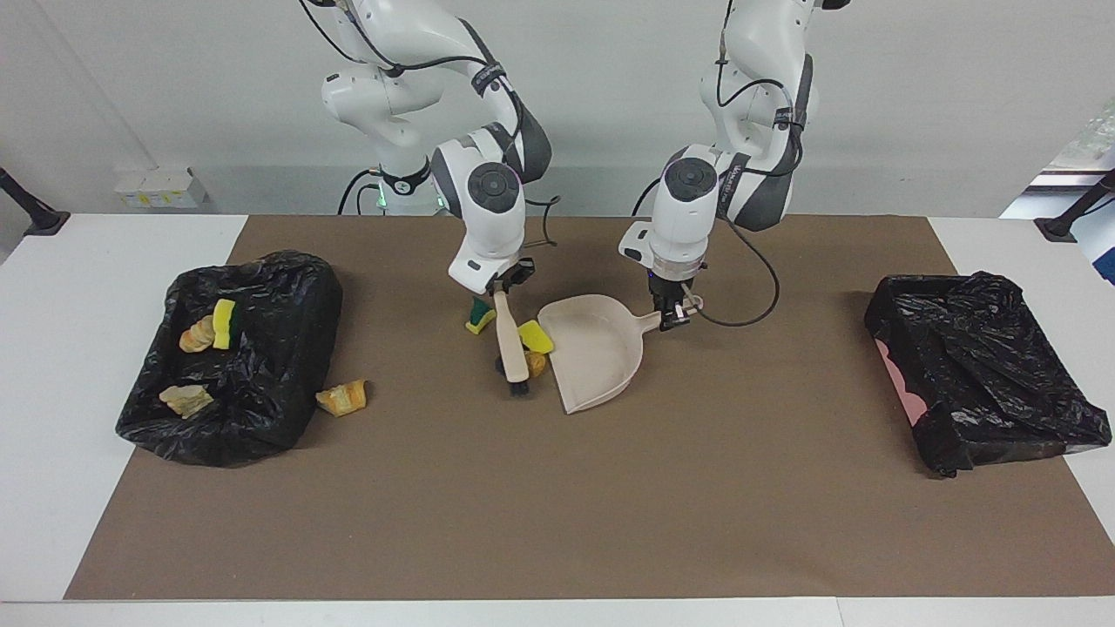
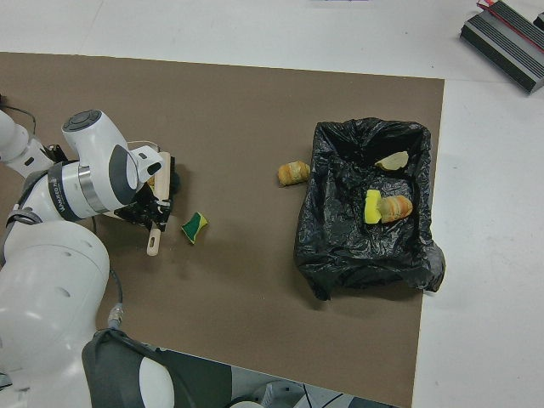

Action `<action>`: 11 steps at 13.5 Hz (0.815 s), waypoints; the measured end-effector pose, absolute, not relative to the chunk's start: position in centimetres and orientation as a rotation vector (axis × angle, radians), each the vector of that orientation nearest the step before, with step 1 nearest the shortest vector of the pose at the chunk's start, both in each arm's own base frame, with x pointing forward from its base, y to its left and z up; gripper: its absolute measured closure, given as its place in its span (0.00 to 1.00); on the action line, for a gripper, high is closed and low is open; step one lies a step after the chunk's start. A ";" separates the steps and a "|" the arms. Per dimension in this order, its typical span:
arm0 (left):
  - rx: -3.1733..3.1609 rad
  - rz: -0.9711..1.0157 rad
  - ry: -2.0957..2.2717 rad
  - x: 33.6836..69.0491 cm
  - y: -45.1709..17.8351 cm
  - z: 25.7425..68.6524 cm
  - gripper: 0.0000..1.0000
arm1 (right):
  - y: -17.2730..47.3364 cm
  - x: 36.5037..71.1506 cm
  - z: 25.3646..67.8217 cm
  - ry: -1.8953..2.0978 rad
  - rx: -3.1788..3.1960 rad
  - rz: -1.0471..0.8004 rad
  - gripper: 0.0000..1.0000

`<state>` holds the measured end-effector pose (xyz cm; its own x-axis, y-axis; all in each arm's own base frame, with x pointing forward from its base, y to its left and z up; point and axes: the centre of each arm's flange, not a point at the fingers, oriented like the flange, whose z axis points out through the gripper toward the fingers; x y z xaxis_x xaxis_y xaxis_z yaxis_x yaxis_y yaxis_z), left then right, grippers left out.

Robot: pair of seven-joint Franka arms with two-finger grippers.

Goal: Sweep and dump trash in bin

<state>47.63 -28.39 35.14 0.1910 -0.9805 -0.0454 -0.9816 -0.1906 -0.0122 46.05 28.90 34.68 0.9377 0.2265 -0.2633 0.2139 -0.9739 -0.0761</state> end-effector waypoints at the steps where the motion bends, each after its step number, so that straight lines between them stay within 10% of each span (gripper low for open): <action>1: -2.395 0.040 1.973 47.6 -28.4 35.1 0.68 | 30.4 45.5 35.1 -0.363 -3.008 0.423 0.74; 11: -2.353 0.038 1.996 46.9 -28.6 35.1 0.68 | 19.9 52.4 41.6 -0.177 -3.099 0.451 0.74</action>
